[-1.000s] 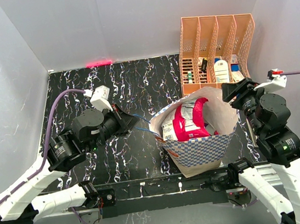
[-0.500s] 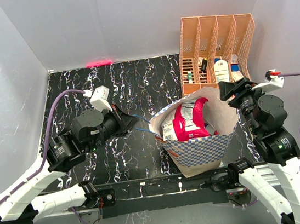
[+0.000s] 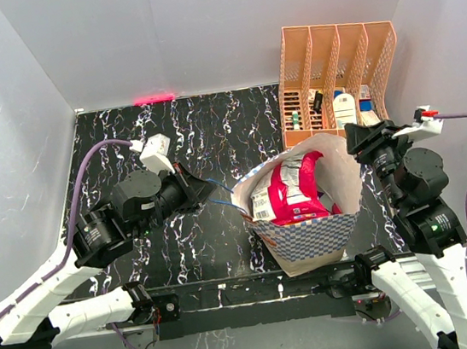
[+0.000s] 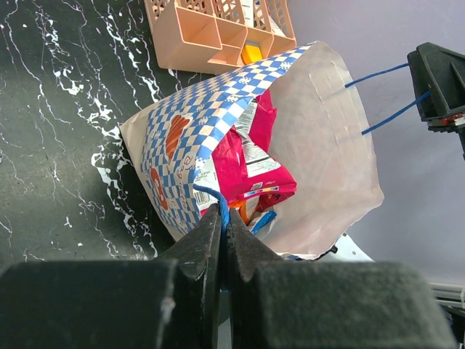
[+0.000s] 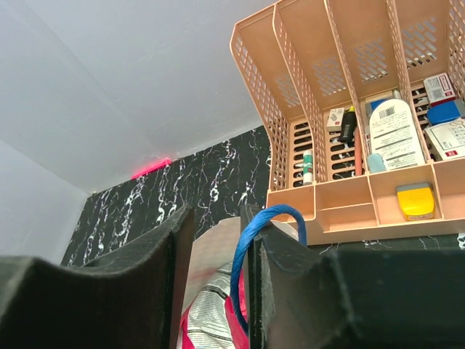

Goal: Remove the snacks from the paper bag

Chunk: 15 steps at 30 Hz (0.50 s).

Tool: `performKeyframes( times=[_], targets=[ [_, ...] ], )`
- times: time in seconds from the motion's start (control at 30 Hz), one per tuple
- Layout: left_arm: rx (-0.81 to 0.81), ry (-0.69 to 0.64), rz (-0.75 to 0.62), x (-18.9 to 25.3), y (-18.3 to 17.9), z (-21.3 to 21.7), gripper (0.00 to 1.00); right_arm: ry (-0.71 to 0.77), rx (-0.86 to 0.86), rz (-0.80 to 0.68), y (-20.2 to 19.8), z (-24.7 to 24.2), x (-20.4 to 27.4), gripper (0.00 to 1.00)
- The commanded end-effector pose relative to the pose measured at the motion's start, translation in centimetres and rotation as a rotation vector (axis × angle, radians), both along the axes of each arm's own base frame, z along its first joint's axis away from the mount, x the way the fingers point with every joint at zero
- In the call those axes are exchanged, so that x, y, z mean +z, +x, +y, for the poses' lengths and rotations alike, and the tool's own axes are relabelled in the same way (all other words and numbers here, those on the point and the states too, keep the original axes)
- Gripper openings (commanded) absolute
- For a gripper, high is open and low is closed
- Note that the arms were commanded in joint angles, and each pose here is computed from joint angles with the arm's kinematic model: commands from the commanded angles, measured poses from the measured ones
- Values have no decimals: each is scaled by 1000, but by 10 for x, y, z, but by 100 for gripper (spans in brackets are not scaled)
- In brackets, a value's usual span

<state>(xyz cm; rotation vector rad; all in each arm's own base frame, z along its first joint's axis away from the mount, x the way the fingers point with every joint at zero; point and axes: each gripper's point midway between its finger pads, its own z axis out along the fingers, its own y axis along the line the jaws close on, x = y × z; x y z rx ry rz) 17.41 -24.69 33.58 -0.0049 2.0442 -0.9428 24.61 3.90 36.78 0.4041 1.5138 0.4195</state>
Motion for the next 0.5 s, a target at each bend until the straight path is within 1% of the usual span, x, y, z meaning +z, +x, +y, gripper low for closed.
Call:
performKeyframes(
  times=[0.0, 0.23, 0.33, 0.47],
  targets=[
    [23, -82, -60, 31, 3, 4, 0, -9, 3, -134, 0, 0, 37, 31],
    [17, -73, -62, 31, 7, -3, 0, -42, -2, -194, -1, -2, 64, 15],
    [16, -71, -68, 32, 9, -6, 0, -63, -9, -227, -2, -3, 79, 10],
    [12, -68, -80, 36, 14, -12, 0, -100, -20, -262, -3, -6, 97, 7]
  ],
)
